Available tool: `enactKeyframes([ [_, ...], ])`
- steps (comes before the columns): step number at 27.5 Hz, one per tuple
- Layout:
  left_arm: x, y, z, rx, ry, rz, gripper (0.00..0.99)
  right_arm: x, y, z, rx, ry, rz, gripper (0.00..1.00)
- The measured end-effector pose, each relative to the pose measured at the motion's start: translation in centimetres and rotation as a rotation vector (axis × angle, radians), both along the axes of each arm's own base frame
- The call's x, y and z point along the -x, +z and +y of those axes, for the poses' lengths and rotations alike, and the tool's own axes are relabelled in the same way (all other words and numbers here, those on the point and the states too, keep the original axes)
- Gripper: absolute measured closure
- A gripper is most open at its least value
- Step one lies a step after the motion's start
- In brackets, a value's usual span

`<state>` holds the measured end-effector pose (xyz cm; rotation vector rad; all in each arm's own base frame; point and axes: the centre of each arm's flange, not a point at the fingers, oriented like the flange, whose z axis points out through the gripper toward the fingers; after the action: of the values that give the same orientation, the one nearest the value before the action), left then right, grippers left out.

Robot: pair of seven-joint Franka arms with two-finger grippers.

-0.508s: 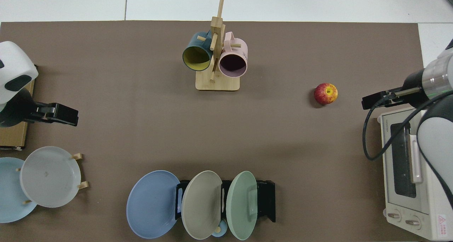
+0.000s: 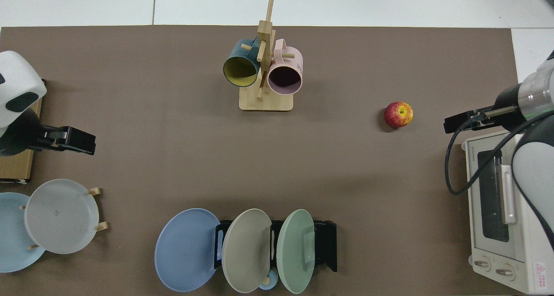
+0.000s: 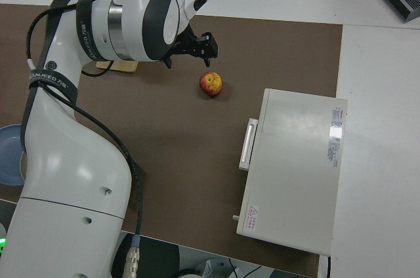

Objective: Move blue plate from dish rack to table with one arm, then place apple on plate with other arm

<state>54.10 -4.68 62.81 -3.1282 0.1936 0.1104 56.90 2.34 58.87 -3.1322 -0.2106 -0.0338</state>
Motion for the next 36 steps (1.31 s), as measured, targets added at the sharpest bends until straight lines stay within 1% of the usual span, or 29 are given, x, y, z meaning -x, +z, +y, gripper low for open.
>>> enactKeyframes([
  [5, 0.2, 0.1, 0.0, -0.001, 0.000, 0.000, 0.000, -0.1, 0.0, 0.0, 0.000, 0.000, 0.000, 0.00],
  [9, 0.5, 0.1, 0.0, -0.002, 0.000, 0.001, 0.000, -0.4, -0.2, 0.0, 0.002, 0.000, 0.010, 0.00],
  [13, 0.8, -0.1, 0.0, -0.003, 0.000, 0.008, 0.000, -1.2, -0.1, 0.0, 0.004, -0.003, 0.016, 0.00],
  [17, 1.7, -0.8, -0.1, -0.008, -0.001, 0.023, 0.000, -2.2, -0.4, 0.0, 0.007, -0.005, 0.016, 0.00],
  [19, 2.4, -1.3, -0.1, -0.011, -0.002, 0.028, 0.000, -2.9, -0.7, 0.1, 0.008, -0.009, 0.018, 0.00],
  [24, 4.7, -2.6, -0.4, -0.011, 0.001, 0.021, 0.000, -4.9, -1.9, 0.4, 0.014, -0.015, 0.024, 0.00],
  [27, 6.3, -3.6, -1.0, 0.009, 0.007, 0.030, 0.004, -6.3, -3.1, 0.6, 0.017, -0.014, 0.029, 0.00],
  [30, 7.6, -4.9, -2.1, 0.038, 0.001, 0.036, 0.004, -7.8, -4.4, 0.9, 0.020, -0.013, 0.026, 0.00],
  [33, 9.1, -7.8, -4.1, 0.051, -0.018, 0.062, 0.004, -9.1, -6.0, 1.2, 0.023, -0.009, 0.017, 0.00],
  [36, 10.9, -11.5, -6.1, 0.037, -0.033, 0.092, 0.004, -10.1, -7.5, 1.5, 0.024, -0.009, 0.004, 0.00],
])
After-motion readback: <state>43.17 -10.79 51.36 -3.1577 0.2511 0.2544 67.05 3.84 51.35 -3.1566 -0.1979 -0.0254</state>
